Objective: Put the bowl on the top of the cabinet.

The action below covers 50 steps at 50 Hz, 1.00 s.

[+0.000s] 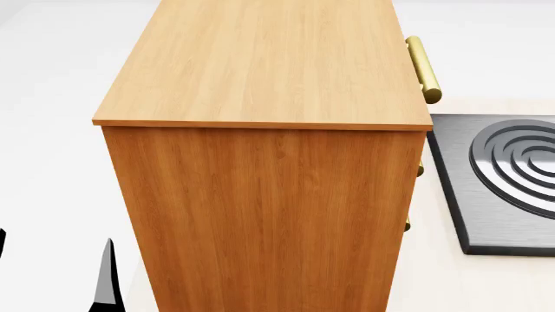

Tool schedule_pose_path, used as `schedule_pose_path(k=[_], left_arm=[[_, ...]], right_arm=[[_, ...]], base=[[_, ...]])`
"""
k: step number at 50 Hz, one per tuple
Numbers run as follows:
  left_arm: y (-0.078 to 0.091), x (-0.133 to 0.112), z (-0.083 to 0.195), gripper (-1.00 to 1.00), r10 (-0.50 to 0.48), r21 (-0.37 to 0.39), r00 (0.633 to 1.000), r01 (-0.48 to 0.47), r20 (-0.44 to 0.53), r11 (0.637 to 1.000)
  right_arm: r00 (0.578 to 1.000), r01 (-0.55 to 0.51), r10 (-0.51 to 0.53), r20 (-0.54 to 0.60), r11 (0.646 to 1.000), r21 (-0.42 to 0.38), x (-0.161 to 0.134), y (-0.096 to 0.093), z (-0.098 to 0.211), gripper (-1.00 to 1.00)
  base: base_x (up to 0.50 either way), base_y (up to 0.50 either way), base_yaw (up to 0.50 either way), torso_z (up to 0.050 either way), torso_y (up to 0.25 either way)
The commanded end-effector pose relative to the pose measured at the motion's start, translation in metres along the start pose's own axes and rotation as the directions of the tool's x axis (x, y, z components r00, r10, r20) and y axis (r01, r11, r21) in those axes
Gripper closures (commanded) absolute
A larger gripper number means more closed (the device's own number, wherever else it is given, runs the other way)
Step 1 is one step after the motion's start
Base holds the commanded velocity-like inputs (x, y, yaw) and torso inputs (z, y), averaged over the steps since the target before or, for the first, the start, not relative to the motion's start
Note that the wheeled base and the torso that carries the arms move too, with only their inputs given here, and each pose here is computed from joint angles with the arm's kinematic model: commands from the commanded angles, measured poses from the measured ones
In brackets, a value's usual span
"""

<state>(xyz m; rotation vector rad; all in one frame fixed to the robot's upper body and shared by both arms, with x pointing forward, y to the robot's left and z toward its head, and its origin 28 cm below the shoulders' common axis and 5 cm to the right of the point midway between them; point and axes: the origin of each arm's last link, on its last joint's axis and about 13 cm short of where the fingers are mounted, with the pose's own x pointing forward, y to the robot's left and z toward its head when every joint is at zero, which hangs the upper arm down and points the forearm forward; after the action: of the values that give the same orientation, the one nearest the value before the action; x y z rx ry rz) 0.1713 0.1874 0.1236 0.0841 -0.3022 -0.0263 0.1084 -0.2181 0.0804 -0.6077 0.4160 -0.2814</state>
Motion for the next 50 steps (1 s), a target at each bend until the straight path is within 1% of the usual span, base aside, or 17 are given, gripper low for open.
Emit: schedule_pose_path(k=[1,20,26,50], left_arm=[[0.000,0.000,0.001,-1.00,0.001,0.001,1.000,-0.001,0.002,1.000],[-0.001,0.000,0.001,-1.00,-0.003,0.001,1.000,0.003,0.000,1.000],[-0.001,-0.001,0.000,-1.00,-0.004,0.001,1.000,0.004,-0.001,1.000],[0.000,-0.001,-0.002,-1.00,0.001,0.001,1.000,-0.001,-0.004,1.000]], right_arm=[[1.000,0.000,0.000,-0.006,1.000,0.001,0.004,0.001,-0.001,-1.00],[1.000,0.008,-0.008,-0.009,1.000,0.010,0.010,-0.002,-0.006,-1.00],[1.000,0.010,-0.010,-0.007,1.000,0.003,0.010,-0.001,-0.008,-1.00],[1.000,0.006,-0.006,-0.019,1.000,0.019,0.017,0.001,-0.011,-1.00]], base=[[0.00,0.00,0.00,0.000,0.000],[0.00,0.00,0.00,0.000,0.000],[0.00,0.00,0.00,0.000,0.000],[0.00,0.00,0.00,0.000,0.000]])
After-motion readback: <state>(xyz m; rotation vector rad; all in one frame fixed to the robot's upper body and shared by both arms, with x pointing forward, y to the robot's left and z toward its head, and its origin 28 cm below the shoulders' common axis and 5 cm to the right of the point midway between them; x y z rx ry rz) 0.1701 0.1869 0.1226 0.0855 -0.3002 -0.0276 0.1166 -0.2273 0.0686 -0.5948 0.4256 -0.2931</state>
